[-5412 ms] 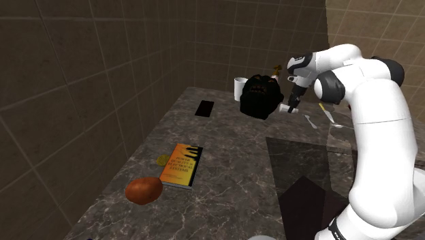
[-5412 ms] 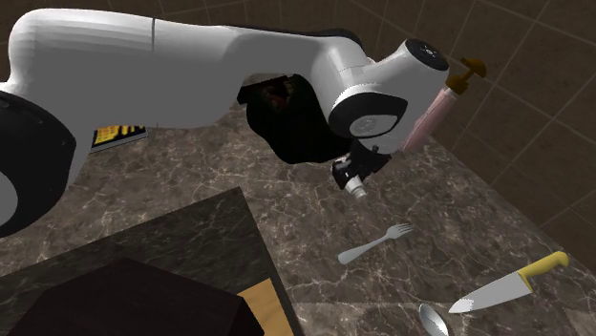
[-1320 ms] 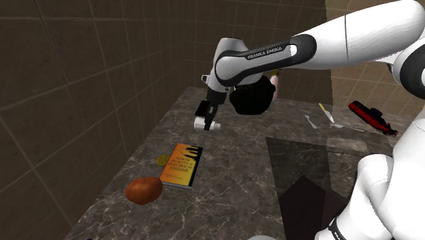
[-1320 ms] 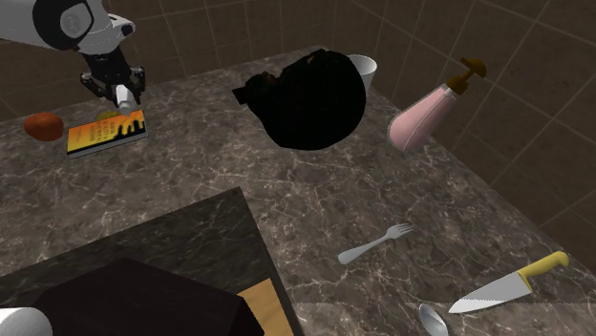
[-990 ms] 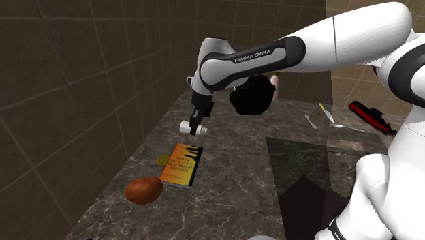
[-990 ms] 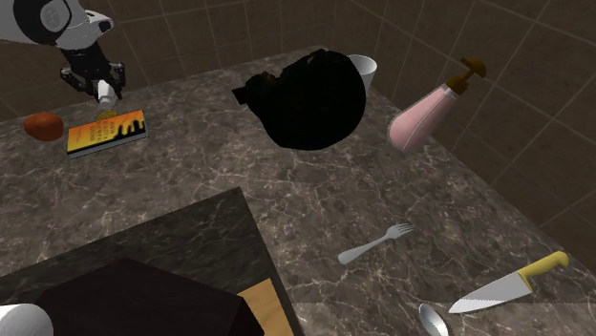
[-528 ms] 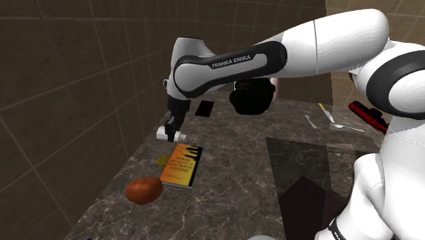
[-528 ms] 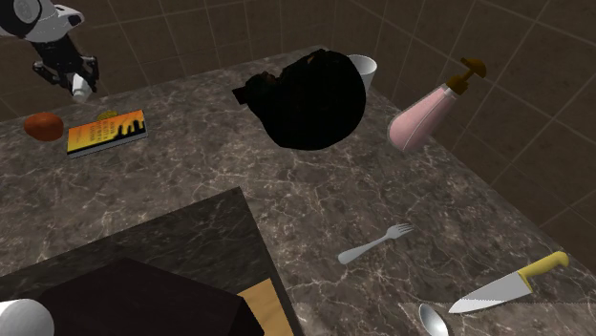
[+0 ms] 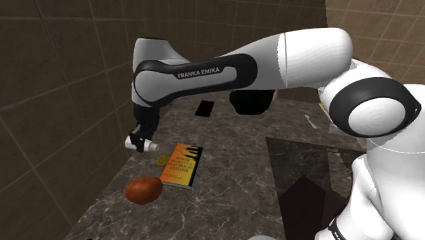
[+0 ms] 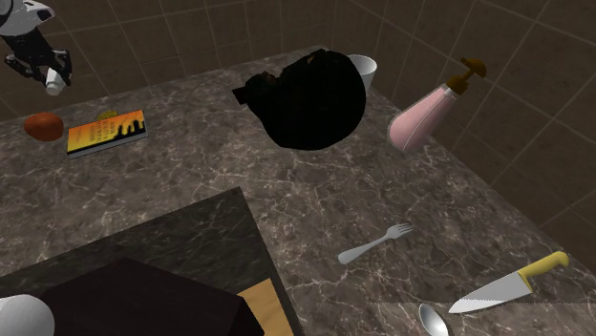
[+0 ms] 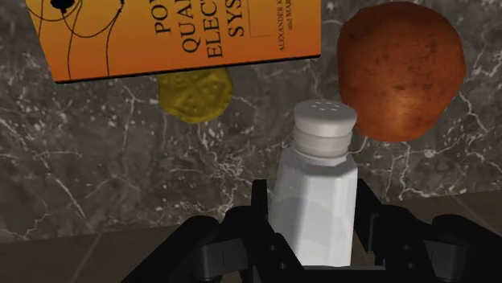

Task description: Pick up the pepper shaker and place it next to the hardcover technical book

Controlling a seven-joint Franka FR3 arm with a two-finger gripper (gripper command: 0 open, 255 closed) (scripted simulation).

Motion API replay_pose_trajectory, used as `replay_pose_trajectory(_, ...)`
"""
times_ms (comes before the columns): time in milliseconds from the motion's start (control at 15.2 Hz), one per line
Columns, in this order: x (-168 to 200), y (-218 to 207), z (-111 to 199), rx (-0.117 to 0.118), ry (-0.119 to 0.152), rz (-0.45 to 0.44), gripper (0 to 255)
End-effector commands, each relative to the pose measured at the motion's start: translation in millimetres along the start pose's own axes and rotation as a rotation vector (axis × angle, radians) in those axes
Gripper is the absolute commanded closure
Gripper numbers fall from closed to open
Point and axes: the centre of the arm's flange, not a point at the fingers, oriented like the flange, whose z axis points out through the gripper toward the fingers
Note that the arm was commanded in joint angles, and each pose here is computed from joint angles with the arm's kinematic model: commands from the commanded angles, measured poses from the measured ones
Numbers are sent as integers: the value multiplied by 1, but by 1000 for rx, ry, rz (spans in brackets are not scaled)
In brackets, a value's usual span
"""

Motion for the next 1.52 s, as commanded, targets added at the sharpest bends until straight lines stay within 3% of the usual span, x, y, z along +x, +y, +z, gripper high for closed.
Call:
replay_pose_trajectory(0,17,-21,2,0,0,1,255)
replay_pose_trajectory(66,33,-38,6,0,0,1,255)
replay_pose_trajectory(1452,16,-28,116,0,0,1,255)
